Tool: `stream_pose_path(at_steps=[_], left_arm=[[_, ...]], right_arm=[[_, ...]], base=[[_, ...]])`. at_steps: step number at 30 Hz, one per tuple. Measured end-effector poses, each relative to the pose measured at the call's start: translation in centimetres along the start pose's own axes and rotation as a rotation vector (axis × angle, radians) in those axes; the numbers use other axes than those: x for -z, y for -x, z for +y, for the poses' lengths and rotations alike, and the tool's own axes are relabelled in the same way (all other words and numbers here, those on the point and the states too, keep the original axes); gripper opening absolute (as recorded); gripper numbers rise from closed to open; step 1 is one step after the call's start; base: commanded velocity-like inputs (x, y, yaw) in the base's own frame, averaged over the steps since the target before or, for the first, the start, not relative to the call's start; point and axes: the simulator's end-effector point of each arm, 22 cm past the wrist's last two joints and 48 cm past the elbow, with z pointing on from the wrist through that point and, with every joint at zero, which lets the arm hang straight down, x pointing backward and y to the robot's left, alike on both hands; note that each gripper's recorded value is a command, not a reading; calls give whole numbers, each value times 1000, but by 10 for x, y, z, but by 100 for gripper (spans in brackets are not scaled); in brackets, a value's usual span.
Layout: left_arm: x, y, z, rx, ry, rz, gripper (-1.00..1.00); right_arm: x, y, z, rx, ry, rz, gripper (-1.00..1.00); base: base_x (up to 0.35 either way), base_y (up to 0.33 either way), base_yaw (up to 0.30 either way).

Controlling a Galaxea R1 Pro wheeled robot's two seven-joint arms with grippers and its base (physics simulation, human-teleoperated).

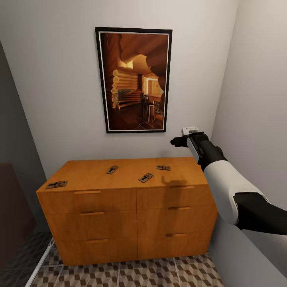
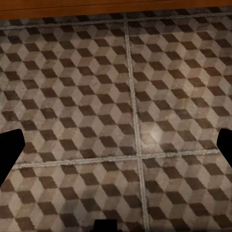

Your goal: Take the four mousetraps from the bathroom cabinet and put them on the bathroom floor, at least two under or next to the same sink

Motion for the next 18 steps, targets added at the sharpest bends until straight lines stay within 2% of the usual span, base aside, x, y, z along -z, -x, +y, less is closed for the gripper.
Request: stream_pose_path(at_steps=[18], left_arm=[[0, 0, 0, 1, 0, 0, 100]], right_arm=[[-3, -4, 0, 2, 1, -2, 100]], base=[[0, 0, 0]])
